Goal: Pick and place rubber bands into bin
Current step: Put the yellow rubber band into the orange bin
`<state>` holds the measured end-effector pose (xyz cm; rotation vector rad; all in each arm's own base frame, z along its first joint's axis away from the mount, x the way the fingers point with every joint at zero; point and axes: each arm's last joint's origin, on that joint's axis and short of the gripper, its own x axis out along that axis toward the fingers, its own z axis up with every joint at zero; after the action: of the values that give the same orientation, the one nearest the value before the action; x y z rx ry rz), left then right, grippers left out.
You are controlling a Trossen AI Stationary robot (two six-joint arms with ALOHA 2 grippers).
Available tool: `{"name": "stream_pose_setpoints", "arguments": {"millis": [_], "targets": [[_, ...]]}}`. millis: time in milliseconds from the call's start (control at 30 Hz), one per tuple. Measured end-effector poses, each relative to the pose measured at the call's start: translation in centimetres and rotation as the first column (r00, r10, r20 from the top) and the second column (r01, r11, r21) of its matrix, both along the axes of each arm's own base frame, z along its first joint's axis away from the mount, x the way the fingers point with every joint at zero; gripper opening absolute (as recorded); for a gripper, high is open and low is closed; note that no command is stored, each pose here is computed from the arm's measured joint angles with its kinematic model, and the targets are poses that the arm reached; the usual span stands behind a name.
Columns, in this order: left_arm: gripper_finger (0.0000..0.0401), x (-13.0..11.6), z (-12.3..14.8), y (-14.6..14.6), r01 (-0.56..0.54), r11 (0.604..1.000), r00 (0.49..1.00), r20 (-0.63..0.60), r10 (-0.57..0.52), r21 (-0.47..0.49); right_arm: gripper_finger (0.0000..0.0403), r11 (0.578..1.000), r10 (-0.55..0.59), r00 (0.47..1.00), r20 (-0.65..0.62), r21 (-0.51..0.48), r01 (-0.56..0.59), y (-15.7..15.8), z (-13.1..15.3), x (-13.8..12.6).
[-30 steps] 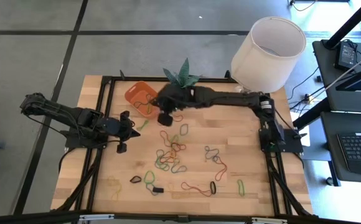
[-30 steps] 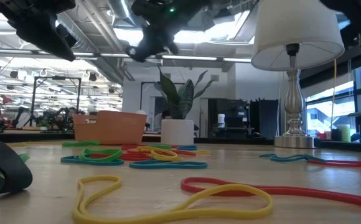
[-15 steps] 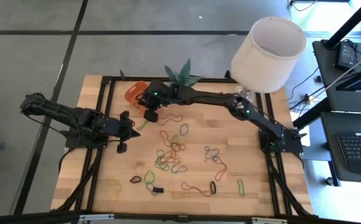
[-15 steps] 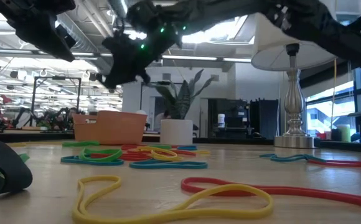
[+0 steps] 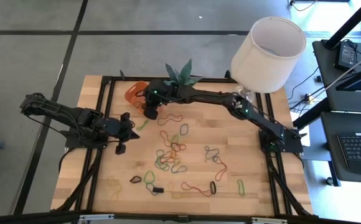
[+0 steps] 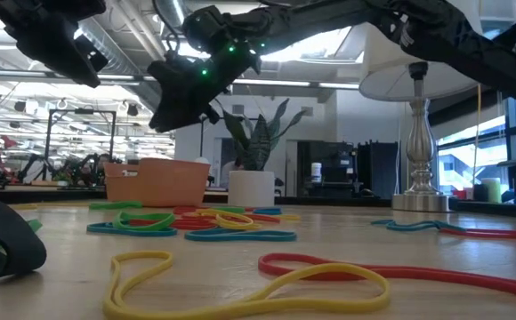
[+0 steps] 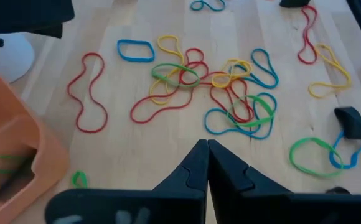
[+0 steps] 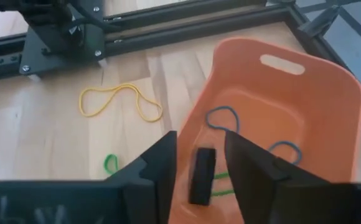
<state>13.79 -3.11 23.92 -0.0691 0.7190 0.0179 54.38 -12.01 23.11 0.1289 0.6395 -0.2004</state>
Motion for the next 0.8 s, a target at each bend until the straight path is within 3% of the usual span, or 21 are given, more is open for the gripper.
{"name": "stream_pose_setpoints", "arguments": {"millis": [167,300,400,567,800], "targets": [[0.0002,0.0,0.0,0.0,0.035,0.999,0.999,-0.005,-0.035,0.014,0.0162,0.999,-0.025,1.0,0.005,0.032,0.025,0.0,0.0,0.0],[0.0002,0.0,0.0,-0.1,0.068,0.998,0.998,-0.008,-0.068,0.019,0.0155,0.995,-0.058,0.998,0.0,0.079,0.058,0.1,1.0,-0.5],[0.0003,-0.1,0.0,-0.1,0.096,0.995,0.995,-0.012,-0.096,0.027,0.0116,0.994,-0.064,0.998,0.011,0.09,0.062,0.6,2.9,-1.1],[0.0002,-0.2,-0.1,-0.1,0.113,0.993,0.994,-0.018,-0.112,0.045,0.0015,0.981,-0.059,0.997,-0.041,0.181,0.066,1.4,4.2,-2.2],[0.0001,-0.2,-0.1,-0.1,0.11,0.993,0.994,-0.02,-0.109,0.049,0.0004,0.988,0.016,0.987,-0.163,0.152,0.009,7.4,5.9,-3.6]]}}
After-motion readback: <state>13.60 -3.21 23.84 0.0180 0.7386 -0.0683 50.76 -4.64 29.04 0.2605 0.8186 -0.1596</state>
